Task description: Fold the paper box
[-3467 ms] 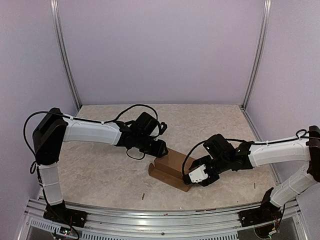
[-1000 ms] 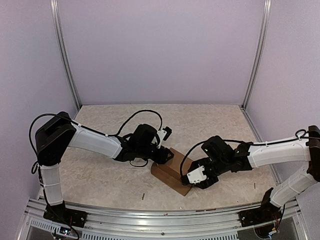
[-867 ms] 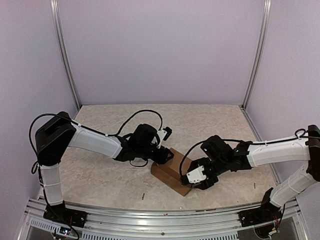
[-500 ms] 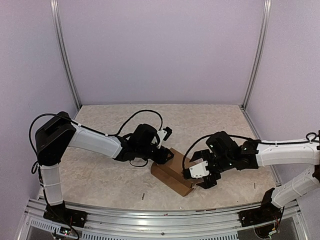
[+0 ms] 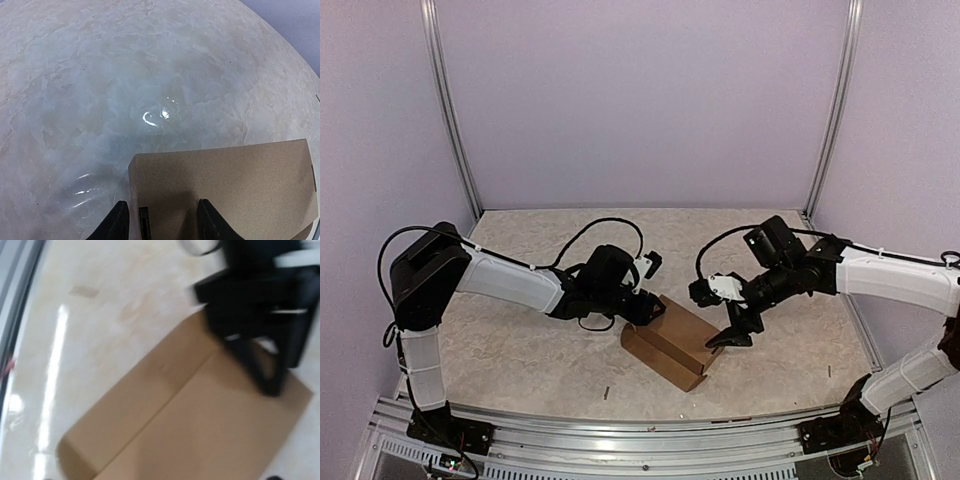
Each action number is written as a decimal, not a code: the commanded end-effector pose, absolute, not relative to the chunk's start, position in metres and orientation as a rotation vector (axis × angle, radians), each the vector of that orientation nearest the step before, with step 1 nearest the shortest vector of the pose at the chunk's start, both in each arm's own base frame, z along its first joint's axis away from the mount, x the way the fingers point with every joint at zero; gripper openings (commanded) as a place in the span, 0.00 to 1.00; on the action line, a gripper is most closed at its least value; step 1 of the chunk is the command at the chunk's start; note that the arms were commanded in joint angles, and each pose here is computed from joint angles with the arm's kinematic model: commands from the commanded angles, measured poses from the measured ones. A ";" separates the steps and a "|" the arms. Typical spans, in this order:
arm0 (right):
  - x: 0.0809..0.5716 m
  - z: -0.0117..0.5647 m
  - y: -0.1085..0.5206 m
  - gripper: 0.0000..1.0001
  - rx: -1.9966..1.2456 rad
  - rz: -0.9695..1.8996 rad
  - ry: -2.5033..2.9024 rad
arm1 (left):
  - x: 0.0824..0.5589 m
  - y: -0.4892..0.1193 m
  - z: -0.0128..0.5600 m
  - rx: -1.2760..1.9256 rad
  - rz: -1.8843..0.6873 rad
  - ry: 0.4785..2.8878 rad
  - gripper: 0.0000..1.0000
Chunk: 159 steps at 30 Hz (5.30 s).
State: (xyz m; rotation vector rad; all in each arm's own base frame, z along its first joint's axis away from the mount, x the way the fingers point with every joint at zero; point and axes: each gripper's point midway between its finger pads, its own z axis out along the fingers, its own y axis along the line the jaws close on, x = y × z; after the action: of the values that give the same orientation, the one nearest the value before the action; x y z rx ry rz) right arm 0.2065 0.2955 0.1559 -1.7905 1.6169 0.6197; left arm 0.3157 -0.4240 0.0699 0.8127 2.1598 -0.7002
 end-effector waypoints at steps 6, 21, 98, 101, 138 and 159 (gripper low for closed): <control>0.156 0.076 0.263 0.74 -2.152 0.323 1.343 | 0.342 -0.409 0.057 0.672 -0.616 2.260 0.46; 0.159 0.079 0.296 0.80 -2.102 0.081 1.221 | 0.342 -0.409 0.054 0.681 -0.615 2.284 0.46; 0.180 0.051 0.299 0.48 -2.059 -0.014 1.380 | 0.272 -0.342 0.035 0.621 -0.600 2.175 0.26; 0.179 0.051 0.299 0.48 -2.061 -0.013 1.380 | 0.275 -0.343 0.035 0.614 -0.607 2.171 0.22; 0.177 0.038 0.298 0.48 -2.107 -0.005 1.407 | 0.273 -0.369 0.039 0.806 -0.411 2.126 0.00; 0.172 0.030 0.296 0.46 -2.151 0.011 1.400 | 0.283 -0.375 0.044 0.869 -0.351 2.193 0.00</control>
State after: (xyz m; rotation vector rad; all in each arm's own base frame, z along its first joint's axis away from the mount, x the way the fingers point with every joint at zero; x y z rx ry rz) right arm 0.1855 0.3065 0.0558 -2.0430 1.3582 -0.0298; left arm 0.2843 -0.3609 0.0392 0.8239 2.1912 -0.3027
